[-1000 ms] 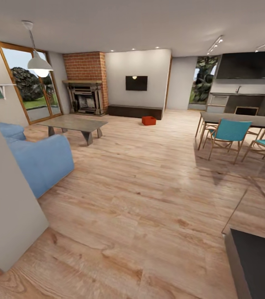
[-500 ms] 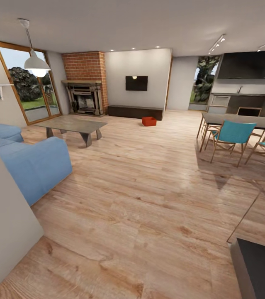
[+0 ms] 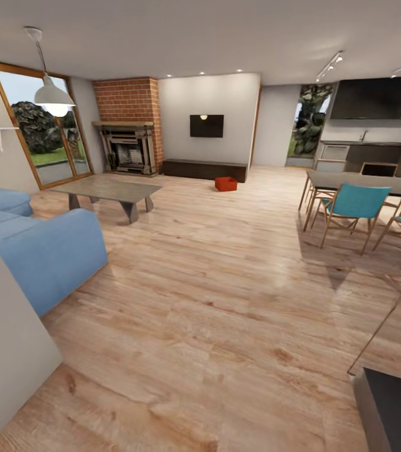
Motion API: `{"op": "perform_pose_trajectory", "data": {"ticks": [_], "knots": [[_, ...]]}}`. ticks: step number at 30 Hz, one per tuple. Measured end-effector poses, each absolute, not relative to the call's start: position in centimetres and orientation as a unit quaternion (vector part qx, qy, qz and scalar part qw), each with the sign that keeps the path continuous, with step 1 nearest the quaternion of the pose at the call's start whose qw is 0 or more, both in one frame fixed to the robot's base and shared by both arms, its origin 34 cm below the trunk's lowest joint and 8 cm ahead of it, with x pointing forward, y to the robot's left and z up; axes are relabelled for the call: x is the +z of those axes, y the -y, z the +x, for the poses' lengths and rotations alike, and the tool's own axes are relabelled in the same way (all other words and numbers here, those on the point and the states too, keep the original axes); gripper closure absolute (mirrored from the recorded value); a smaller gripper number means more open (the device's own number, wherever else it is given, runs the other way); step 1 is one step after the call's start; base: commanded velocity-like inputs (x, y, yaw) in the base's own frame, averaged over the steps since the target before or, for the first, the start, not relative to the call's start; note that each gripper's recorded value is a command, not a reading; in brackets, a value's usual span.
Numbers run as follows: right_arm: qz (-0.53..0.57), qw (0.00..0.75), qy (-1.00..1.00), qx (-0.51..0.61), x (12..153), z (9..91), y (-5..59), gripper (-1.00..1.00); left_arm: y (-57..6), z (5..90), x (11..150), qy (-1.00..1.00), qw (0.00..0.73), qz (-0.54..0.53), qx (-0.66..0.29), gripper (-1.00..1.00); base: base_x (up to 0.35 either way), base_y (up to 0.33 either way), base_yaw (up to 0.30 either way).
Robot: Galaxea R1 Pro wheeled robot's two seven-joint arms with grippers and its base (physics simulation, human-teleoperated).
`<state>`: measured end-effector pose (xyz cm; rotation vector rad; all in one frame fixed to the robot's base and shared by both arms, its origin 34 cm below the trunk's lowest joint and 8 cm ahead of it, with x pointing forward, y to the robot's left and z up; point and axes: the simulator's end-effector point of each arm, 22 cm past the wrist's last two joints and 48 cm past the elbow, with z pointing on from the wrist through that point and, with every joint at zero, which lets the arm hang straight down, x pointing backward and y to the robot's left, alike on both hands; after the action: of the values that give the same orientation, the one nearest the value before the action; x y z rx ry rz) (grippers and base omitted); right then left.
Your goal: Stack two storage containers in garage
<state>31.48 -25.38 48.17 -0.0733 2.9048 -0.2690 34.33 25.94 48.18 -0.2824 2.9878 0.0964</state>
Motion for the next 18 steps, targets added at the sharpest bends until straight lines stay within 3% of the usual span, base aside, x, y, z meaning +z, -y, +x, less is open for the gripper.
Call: {"op": "perform_pose_trajectory", "data": {"ticks": [18], "knots": [[-0.027, 0.113, -0.989, -0.094, 48.2, 31.6, 25.7, -1.0, -25.83, 34.34, 48.18, -0.993, 0.07, -0.093, 0.031, -1.0, 0.321, 0.0, 0.0]]}}
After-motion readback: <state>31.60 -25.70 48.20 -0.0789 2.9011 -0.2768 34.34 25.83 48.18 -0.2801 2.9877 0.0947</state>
